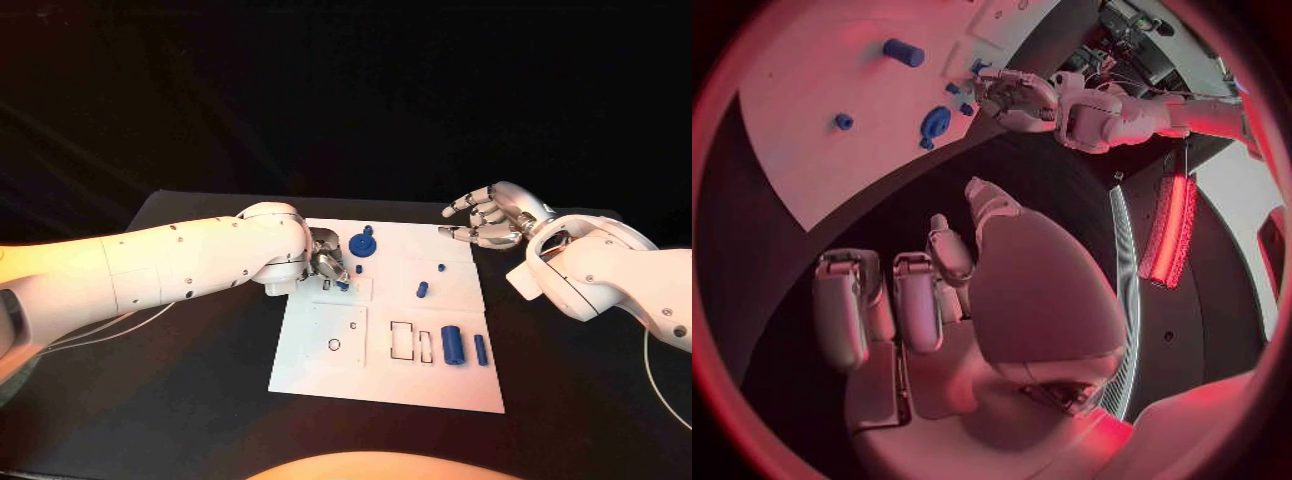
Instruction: Assemble the parts on the task board
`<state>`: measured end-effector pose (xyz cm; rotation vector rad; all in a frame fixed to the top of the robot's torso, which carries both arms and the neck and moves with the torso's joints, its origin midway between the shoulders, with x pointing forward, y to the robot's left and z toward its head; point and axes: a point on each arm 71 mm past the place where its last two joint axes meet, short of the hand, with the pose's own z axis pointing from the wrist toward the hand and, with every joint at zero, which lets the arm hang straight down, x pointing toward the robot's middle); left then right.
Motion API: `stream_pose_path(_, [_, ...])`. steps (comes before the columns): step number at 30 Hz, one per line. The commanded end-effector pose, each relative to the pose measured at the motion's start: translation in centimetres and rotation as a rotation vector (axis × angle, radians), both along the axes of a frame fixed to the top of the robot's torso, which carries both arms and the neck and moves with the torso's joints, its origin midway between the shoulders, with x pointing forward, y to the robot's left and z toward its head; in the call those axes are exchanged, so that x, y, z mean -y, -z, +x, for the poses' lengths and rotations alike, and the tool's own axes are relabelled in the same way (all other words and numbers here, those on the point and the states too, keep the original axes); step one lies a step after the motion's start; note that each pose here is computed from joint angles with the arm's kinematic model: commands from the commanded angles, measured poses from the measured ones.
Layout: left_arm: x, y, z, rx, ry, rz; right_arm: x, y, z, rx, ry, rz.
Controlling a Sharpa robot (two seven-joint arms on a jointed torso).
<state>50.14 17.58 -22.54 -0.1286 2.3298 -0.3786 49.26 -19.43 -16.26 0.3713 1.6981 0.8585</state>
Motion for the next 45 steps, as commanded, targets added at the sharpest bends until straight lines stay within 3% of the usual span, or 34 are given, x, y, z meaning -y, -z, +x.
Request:
stream_pose_path(1, [-0.01, 0.32, -0.10, -0.009, 0.024, 0.036, -0.15, 0.05, -0.06, 0.002, -0.019, -0.009])
stream_pose_path(16, [0.19, 0.65, -0.42, -0.040, 0.061, 0.066, 0.01, 0.15, -0.02, -0.002, -0.017, -0.012])
stream_pose_path(33, [0.20, 0.71, -0.21, -0.048, 0.028, 0.027, 0.00, 0.25, 0.08, -0.004, -0.015, -0.014])
stream_pose_path(45, [0.06, 1.06, -0.21, -0.133, 0.006, -0.022, -0.01, 0.36, 0.15, -0.006, -0.015, -0.016])
